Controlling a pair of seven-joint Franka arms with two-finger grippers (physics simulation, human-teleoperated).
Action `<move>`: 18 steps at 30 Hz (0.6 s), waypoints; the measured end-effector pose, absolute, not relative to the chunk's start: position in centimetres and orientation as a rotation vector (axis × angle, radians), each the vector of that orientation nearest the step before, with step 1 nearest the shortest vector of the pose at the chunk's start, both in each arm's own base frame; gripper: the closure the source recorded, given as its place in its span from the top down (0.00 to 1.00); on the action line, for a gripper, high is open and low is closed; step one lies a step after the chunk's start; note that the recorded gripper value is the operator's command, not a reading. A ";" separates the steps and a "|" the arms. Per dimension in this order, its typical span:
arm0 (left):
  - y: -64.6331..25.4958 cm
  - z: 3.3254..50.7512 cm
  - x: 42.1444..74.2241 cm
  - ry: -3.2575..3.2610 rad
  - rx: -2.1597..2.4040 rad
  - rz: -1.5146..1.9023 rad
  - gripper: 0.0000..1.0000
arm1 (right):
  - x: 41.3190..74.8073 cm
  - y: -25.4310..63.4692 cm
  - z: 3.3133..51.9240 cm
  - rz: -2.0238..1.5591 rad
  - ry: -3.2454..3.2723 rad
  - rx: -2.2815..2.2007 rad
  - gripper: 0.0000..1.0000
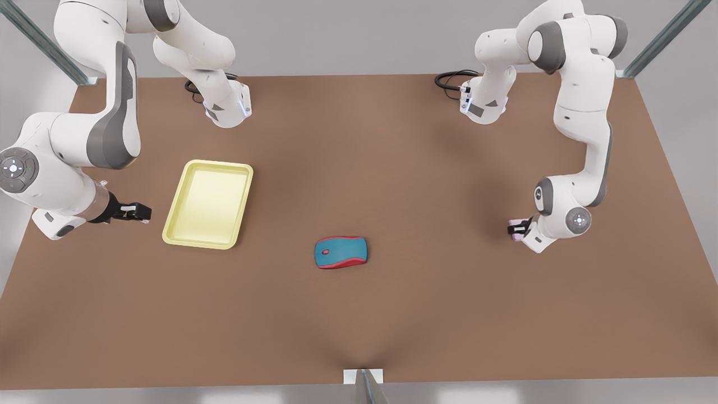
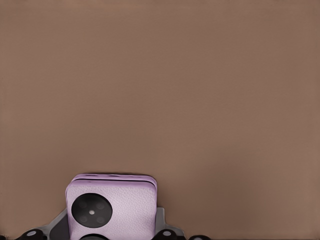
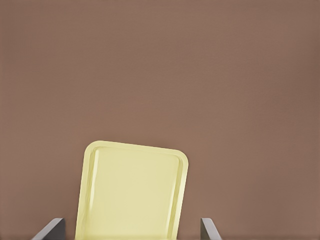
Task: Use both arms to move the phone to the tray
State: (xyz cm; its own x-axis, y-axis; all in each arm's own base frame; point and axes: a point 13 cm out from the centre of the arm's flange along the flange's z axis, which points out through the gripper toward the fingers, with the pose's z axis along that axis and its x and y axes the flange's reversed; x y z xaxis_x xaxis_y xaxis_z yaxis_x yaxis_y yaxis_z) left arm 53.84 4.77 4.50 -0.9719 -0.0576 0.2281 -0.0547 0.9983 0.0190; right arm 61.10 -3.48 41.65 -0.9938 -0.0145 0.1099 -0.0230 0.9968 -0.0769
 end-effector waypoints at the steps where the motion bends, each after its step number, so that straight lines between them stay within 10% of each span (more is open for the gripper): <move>1: 3.6 5.2 54.3 -2.922 0.063 -0.020 0.80 | 61.1 -3.4 41.6 0.118 -3.029 0.029 1.00; 10: -38.0 11.6 54.7 -3.043 -0.419 0.026 0.81 | 61.2 -3.3 41.3 0.114 -3.026 0.032 1.00; 18: -62.1 13.4 45.5 -3.009 -0.161 0.197 0.81 | 61.2 -3.3 41.3 0.113 -3.027 0.033 1.00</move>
State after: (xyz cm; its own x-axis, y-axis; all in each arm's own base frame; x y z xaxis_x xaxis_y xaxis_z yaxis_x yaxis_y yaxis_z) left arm 45.51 -62.08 13.45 -0.9869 0.1139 0.1141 0.0980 0.9859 -0.1358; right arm 61.25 -3.27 41.34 -0.9934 -0.0173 0.1132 -0.0257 0.9970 -0.0734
